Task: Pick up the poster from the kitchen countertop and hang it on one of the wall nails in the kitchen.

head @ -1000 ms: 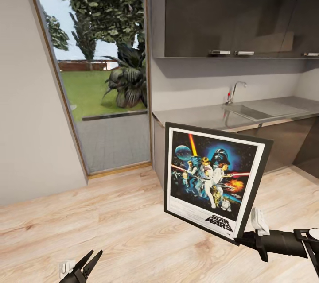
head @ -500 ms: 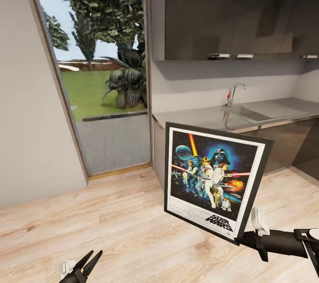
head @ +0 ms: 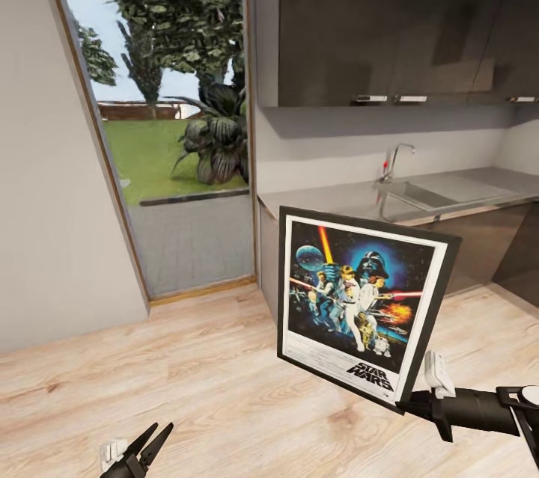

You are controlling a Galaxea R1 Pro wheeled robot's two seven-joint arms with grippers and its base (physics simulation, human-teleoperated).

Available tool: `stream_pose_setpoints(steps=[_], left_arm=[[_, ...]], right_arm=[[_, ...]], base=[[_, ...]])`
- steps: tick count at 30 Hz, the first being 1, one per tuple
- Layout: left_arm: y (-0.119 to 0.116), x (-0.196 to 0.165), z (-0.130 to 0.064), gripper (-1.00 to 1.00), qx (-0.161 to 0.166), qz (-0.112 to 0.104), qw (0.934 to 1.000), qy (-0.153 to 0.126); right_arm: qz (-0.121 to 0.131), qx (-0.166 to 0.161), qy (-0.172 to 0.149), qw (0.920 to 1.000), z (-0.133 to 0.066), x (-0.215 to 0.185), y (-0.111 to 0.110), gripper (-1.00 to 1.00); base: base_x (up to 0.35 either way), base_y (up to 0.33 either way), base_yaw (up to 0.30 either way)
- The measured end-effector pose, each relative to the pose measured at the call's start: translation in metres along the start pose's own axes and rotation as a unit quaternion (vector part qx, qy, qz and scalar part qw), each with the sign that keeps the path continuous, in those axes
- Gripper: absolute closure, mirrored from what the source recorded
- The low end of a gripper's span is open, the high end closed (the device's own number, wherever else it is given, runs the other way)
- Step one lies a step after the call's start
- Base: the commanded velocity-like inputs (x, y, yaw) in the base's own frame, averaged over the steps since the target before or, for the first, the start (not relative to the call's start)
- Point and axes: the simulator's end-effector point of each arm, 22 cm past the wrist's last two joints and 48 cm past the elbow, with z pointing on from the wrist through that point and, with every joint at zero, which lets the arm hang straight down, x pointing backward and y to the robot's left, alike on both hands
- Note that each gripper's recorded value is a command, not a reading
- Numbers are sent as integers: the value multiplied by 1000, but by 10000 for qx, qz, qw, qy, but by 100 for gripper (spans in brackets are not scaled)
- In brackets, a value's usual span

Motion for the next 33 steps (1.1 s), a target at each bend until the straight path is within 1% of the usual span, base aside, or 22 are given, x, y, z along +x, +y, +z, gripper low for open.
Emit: stream_pose_setpoints(steps=[8,33], left_arm=[[-8,-7,-2,-100,-1,-1,10000,2],[-32,-24,-9,-100,2,-9,10000,5]], right_arm=[[28,-26,-27,10000,-2,-8,5,100],[18,-28,-33,10000,-21,-32,14,100]], base=[[0,0,0],[0,0,0]])
